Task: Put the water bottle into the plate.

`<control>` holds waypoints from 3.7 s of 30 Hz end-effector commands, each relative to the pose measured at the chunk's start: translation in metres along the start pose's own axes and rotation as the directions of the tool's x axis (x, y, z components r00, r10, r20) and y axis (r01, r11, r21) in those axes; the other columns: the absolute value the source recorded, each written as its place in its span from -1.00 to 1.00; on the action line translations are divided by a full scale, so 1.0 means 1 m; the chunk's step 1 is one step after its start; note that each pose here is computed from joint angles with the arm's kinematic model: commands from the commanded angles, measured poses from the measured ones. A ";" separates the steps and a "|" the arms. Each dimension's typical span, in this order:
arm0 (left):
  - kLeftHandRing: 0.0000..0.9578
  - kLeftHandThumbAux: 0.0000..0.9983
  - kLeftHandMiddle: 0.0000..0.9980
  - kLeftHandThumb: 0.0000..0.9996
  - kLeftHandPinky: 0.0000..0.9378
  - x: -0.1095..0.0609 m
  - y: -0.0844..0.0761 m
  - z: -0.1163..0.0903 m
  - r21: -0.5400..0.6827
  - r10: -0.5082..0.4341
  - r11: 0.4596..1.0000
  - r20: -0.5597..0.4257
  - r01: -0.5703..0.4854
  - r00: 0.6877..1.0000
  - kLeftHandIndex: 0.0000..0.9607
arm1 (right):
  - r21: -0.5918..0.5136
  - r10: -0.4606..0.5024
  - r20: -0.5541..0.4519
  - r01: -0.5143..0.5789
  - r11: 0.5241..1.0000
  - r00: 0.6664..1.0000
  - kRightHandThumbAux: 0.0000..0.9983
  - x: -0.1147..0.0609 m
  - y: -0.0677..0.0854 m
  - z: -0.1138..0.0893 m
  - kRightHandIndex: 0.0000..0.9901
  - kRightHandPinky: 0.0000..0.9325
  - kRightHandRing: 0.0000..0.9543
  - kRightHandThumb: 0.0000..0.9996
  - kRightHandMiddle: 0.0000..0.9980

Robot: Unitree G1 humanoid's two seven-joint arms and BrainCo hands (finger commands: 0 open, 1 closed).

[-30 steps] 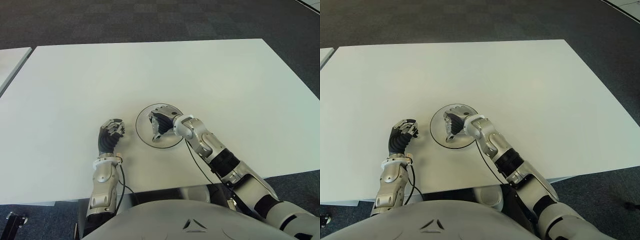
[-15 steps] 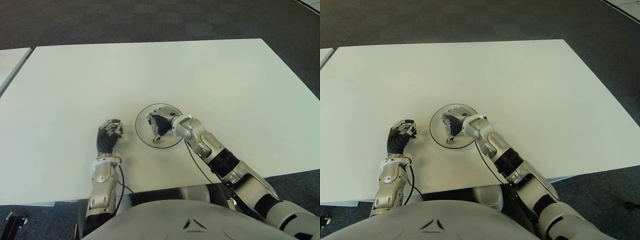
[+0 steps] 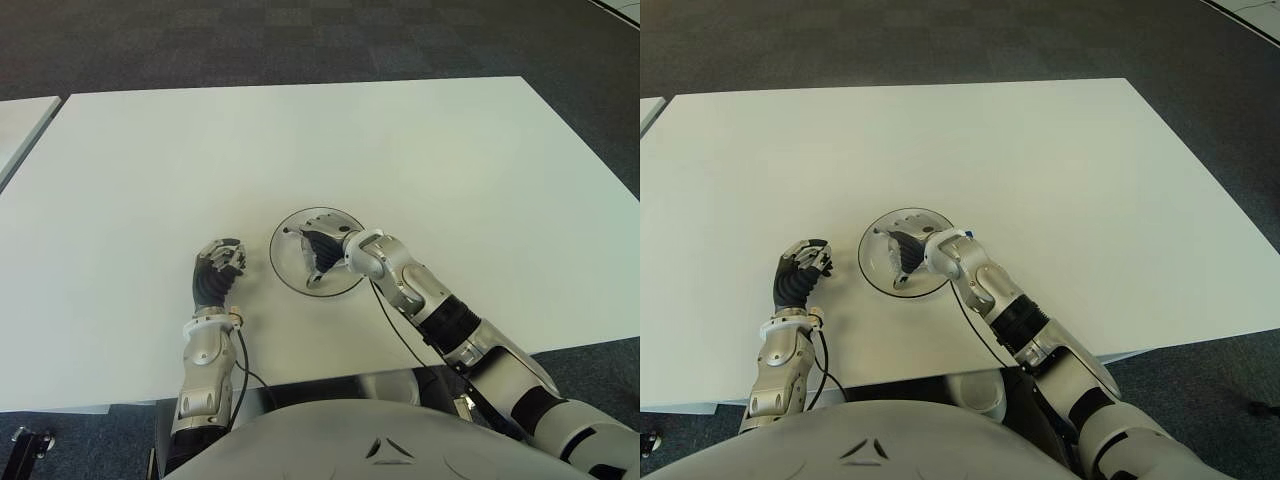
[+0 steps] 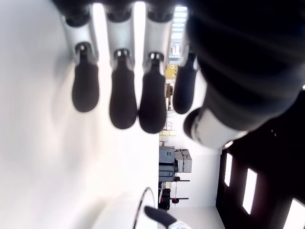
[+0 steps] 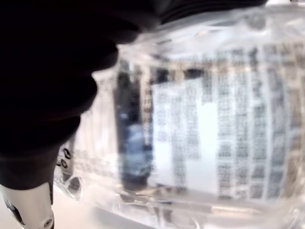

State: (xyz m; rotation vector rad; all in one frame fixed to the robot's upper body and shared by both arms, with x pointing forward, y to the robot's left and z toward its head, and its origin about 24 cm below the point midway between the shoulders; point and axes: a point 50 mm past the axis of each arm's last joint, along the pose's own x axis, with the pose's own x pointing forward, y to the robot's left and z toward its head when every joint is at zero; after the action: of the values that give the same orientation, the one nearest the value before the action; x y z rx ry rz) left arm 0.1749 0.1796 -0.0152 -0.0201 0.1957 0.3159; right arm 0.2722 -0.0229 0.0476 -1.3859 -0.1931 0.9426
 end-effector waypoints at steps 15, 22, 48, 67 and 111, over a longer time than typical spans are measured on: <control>0.33 0.43 0.29 0.41 0.32 -0.002 0.000 -0.004 -0.007 0.010 1.000 -0.033 -0.011 0.999 -0.10 | -0.040 -0.034 0.075 0.037 0.998 0.997 0.42 -0.004 0.004 0.003 -1.00 -1.00 -1.00 -0.64 -1.00; 0.33 0.43 0.30 0.41 0.33 -0.002 0.000 -0.004 -0.009 0.012 1.000 -0.035 -0.012 0.999 -0.10 | -0.039 -0.136 0.117 0.141 0.989 0.984 0.32 -0.007 0.005 0.004 -1.00 -1.00 -1.00 -0.95 -1.00; 0.31 0.43 0.28 0.41 0.31 -0.002 0.001 -0.005 -0.013 0.006 1.000 -0.048 -0.006 0.999 -0.10 | 0.301 -0.711 0.206 0.647 0.700 0.673 -0.06 -0.036 -0.012 -0.024 -1.00 -1.00 -1.00 -1.00 -1.00; 0.32 0.43 0.29 0.41 0.33 -0.001 0.003 -0.004 0.004 0.012 1.000 -0.037 -0.012 0.999 -0.10 | 0.419 -0.846 -0.291 0.854 0.309 0.448 0.25 -0.056 0.011 -0.078 -1.00 -1.00 -1.00 -0.99 -1.00; 0.31 0.43 0.28 0.42 0.32 0.000 0.002 0.000 0.009 0.003 1.000 -0.040 -0.003 0.999 -0.10 | 0.452 -0.441 -0.831 0.874 -0.180 0.339 0.99 -0.059 0.090 -0.102 -0.41 -0.11 -0.22 -0.54 -0.27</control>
State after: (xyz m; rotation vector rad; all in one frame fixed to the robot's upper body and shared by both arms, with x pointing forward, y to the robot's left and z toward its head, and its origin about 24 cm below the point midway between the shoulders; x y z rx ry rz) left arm 0.1746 0.1826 -0.0132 -0.0138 0.2137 0.3175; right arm 0.2711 -0.1485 -0.0147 -0.0919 -0.1460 -0.3679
